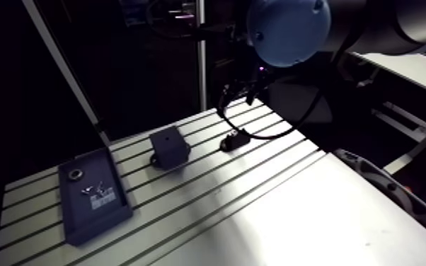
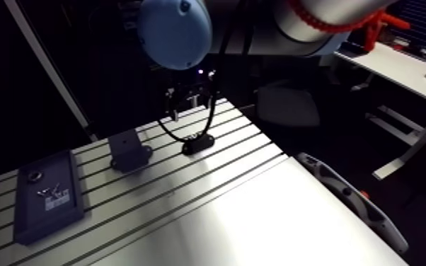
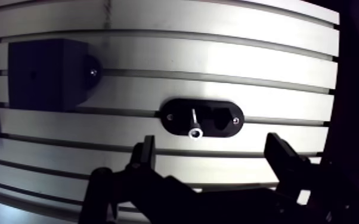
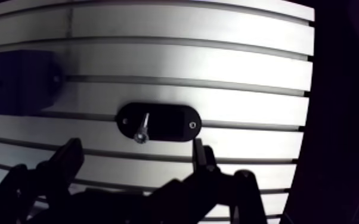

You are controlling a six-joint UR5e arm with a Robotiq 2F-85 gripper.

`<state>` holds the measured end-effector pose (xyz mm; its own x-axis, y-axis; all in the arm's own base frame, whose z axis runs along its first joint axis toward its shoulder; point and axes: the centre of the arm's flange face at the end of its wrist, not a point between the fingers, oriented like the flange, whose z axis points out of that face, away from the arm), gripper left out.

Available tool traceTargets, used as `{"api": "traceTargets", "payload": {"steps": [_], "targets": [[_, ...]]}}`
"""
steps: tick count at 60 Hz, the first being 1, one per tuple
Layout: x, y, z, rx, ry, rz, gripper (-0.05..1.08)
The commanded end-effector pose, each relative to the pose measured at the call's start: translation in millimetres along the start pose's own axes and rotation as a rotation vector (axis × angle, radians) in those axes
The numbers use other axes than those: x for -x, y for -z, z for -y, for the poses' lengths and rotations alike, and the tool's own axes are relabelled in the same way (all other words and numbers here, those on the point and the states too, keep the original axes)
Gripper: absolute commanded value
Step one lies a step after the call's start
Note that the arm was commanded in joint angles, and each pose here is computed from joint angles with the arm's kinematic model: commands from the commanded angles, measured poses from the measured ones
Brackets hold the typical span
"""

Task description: Pick up the M10 bolt and insert it into the hole until fully seated.

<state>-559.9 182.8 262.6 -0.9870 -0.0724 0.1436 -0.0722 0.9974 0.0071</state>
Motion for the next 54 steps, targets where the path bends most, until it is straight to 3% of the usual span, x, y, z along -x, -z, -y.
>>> {"api": "traceTargets", "payload": {"steps": [1,33,54], "targets": [[4,-10,1,-0.002,-0.001,0.024,0.02],[6,-22,2,-0.01,-0.01,0.04,0.22],[10,-35,4,-0.026,-0.018,0.06,0.33]]}}
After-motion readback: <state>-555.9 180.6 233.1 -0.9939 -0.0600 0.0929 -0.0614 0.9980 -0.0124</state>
